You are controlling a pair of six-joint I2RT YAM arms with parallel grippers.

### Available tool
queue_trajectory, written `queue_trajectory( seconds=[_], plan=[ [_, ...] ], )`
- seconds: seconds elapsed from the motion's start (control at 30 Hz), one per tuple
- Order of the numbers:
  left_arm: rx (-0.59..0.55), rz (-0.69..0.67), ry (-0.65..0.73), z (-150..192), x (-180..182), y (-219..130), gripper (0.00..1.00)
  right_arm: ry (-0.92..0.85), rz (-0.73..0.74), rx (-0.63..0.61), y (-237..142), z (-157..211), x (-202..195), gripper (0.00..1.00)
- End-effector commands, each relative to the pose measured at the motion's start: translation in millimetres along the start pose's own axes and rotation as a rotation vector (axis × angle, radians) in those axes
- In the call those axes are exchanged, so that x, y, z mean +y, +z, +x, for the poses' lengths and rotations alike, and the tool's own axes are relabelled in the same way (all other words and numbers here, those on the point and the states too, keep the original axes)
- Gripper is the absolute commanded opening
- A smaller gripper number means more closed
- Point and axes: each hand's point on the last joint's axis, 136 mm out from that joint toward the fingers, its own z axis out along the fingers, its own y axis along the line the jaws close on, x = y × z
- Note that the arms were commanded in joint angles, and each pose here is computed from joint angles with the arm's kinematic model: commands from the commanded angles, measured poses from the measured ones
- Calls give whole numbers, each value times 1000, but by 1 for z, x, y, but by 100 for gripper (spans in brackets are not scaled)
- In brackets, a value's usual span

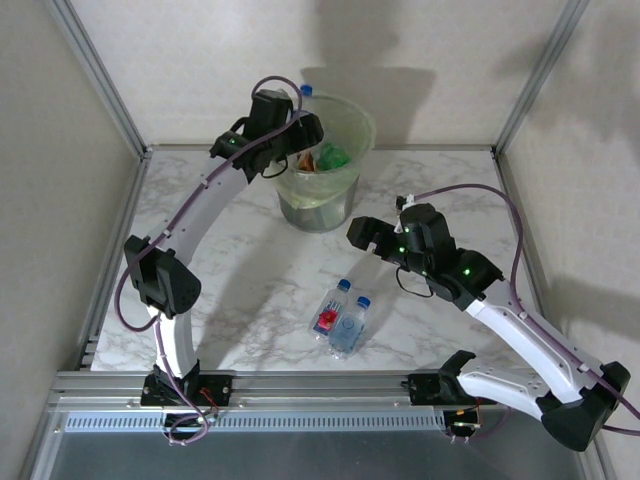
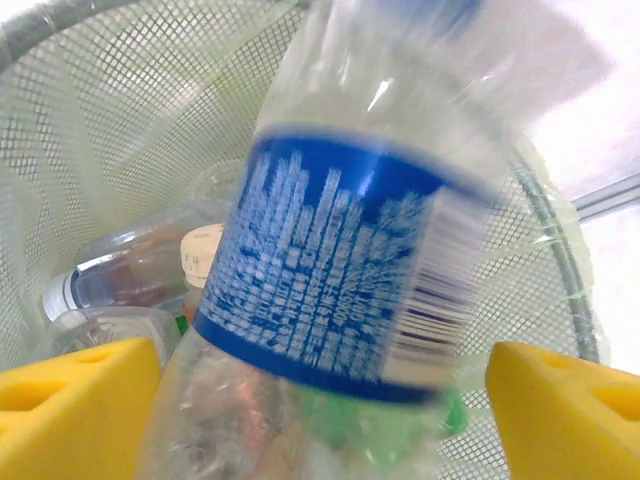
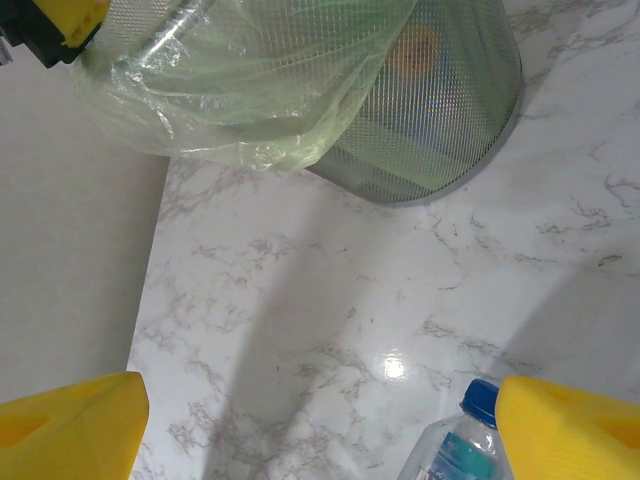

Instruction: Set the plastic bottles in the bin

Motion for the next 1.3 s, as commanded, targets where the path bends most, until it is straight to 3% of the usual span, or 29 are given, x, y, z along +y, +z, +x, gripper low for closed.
queue_trajectory(
  seconds=[0.0, 0.13, 0.37, 0.5, 0.63, 0.73, 0.87, 1.1, 1.27],
  plan=[
    [-50, 0, -12, -18, -4, -15, 90, -10, 13, -26, -5, -9, 5, 90],
    [-69, -8, -12, -26, -1, -19, 91, -16, 17, -23, -7, -9, 5, 90],
    [-55, 11, -34, -28, -1, -22, 79, -12, 34, -24, -7, -8, 0, 90],
    [-69, 87, -26, -31, -19, -42, 78, -5, 152, 24, 2, 5, -25, 88],
    [-132, 226, -29, -32, -40, -82, 76, 21, 252, 109, 11, 32, -53, 86],
    [-157, 359, -35, -20, -51, -113, 76, 59, 295, 180, 17, 61, -71, 84],
    [-162, 435, -21, 1, -49, -141, 75, 95, 316, 268, 22, 103, -82, 82],
    [-110, 470, 70, 44, -42, -160, 76, 126, 313, 409, 31, 168, -85, 82],
    [-70, 466, 57, 67, -32, -156, 75, 147, 380, 471, 34, 194, -97, 82]
  ],
)
